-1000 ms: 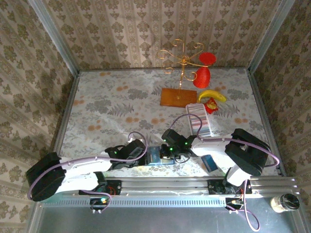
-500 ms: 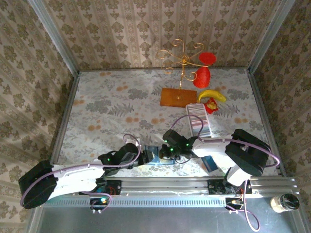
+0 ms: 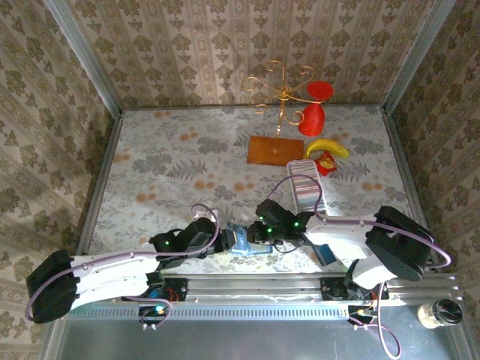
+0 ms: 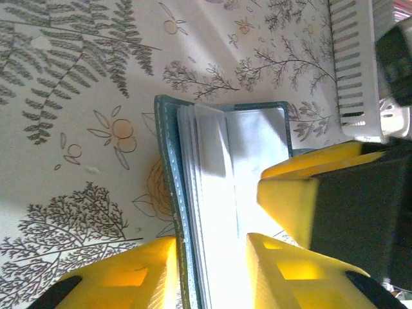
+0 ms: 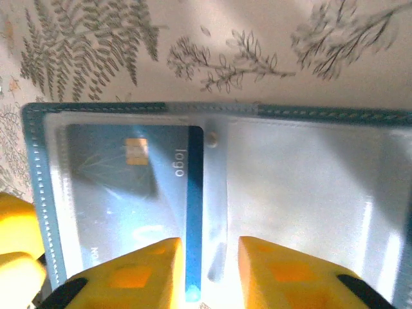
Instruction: Put the credit cards into the card holder
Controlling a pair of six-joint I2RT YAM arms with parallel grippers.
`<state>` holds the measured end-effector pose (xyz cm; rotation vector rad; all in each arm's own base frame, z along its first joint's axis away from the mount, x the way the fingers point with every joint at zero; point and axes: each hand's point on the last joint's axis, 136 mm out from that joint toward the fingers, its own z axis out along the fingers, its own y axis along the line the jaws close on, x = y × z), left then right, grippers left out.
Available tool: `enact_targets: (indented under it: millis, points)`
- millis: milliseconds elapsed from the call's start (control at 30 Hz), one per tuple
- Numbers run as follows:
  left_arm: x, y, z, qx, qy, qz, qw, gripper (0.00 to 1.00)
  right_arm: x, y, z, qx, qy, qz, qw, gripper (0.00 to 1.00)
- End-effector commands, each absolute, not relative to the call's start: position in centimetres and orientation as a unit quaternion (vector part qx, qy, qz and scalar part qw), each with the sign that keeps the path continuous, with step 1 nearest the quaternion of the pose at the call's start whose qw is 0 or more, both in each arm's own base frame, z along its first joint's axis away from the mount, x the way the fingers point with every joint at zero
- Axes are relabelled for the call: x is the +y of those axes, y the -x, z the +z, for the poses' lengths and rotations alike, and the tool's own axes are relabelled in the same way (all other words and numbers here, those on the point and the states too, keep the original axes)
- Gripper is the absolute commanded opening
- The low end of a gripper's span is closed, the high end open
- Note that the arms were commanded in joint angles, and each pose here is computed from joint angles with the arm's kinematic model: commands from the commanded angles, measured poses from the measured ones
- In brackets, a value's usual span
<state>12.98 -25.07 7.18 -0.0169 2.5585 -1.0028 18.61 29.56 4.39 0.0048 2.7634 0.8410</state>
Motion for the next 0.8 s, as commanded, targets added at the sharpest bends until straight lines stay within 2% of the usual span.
enact_targets:
  millis: [0, 233, 333, 433, 500, 767]
  points:
    - [-25.5, -13.2, 7.8, 0.916, -0.008, -0.343, 0.206, 0.33, 26.4, -19.3, 5.5, 0.966, 0.011, 0.203, 0.163, 0.30]
    - [-27.2, -13.2, 8.1, 0.918, -0.026, -0.342, 0.200, 0.34, 21.4, -19.3, 7.6, 0.971, 0.015, 0.123, 0.204, 0.31]
    - [-27.9, -13.2, 8.2, 0.918, -0.037, -0.343, 0.196, 0.31, 20.5, -18.9, 7.2, 0.973, 0.013, 0.115, 0.201, 0.49]
    - [-28.3, -13.0, 8.1, 0.920, -0.041, -0.341, 0.190, 0.29, 19.3, -18.3, 6.4, 0.979, 0.020, 0.081, 0.184, 0.55]
    - [-28.5, -12.9, 7.9, 0.921, -0.041, -0.340, 0.187, 0.29, 19.1, -18.3, 6.2, 0.981, 0.022, 0.070, 0.181, 0.54]
    - [-28.7, -12.9, 8.0, 0.921, -0.042, -0.338, 0.188, 0.28, 18.6, -18.2, 5.6, 0.983, 0.021, 0.057, 0.171, 0.30]
